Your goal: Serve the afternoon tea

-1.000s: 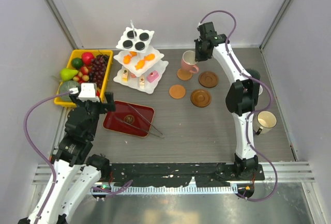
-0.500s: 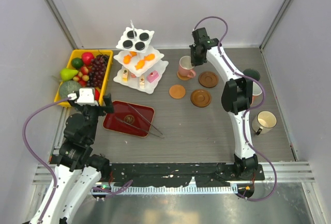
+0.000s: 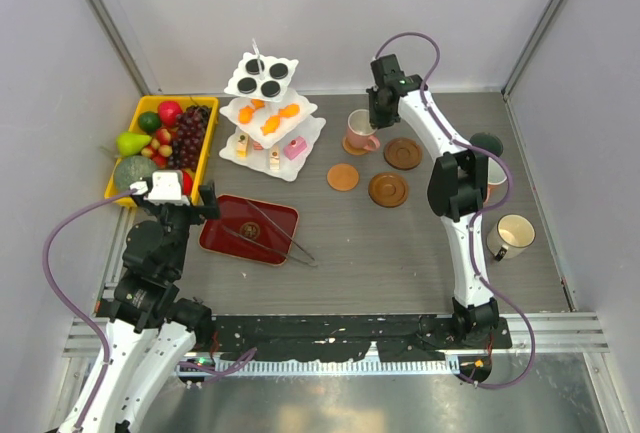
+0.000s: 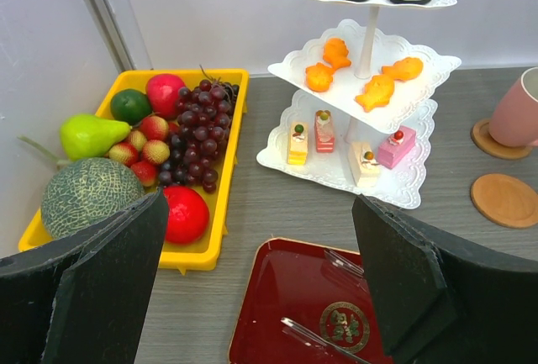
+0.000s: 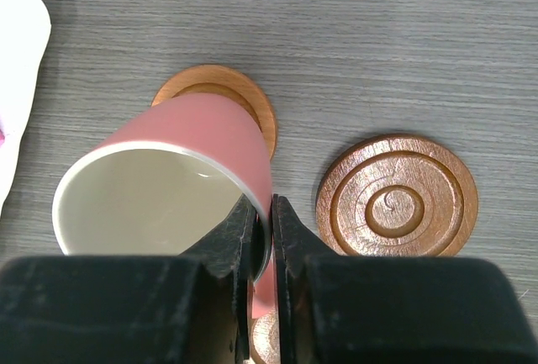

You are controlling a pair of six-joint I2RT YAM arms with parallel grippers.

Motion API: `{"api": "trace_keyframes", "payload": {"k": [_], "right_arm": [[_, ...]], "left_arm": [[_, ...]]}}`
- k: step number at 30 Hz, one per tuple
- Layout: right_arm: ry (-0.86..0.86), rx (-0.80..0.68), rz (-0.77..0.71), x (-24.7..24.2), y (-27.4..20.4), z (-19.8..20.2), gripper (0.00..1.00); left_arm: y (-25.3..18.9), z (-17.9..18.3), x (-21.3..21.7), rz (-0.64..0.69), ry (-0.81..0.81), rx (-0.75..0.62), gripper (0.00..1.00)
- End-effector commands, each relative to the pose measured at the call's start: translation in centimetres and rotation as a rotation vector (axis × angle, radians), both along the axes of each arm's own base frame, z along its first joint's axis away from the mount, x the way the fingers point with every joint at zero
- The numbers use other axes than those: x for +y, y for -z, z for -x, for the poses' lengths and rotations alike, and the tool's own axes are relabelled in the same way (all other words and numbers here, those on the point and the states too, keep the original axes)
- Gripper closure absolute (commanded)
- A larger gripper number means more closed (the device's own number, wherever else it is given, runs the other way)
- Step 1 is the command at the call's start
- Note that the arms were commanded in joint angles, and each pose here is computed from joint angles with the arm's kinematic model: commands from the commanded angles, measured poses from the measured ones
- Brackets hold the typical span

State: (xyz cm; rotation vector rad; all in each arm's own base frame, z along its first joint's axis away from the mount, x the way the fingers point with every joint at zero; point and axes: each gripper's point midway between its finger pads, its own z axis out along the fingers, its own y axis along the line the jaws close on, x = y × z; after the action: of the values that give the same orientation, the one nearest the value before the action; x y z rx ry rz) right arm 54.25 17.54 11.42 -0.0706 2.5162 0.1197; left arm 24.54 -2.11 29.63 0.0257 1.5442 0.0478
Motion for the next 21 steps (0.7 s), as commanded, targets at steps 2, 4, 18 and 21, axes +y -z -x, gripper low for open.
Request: {"api": "trace_keyframes", "payload": {"k": [2,4,18,21], "right_arm": [[-0.017,-0.102,-0.037,1.3,-3.4,-1.1,0.85],[-0.014,-0.106,-0.034,1.2,-3.5,-1.1,0.82],[-0.016,-0.140,-0.065,1.6,-4.4,-1.1,0.71],[-0.016,-0.135,-0.093,1.9,-4.1,-1.3,0.74]], "left_arm": [[-1.7,0.0,-0.1,0.015,0.008,-0.071,0.01],[-1.7,0.0,-0.2,0.015,0.008,-0.071,0.01],[-1.7,0.0,-0.3,0.015,0.017,-0.071,0.01],[-1.6,0.0,-0.3,0.014,0.020,-0.071,0.01]]}}
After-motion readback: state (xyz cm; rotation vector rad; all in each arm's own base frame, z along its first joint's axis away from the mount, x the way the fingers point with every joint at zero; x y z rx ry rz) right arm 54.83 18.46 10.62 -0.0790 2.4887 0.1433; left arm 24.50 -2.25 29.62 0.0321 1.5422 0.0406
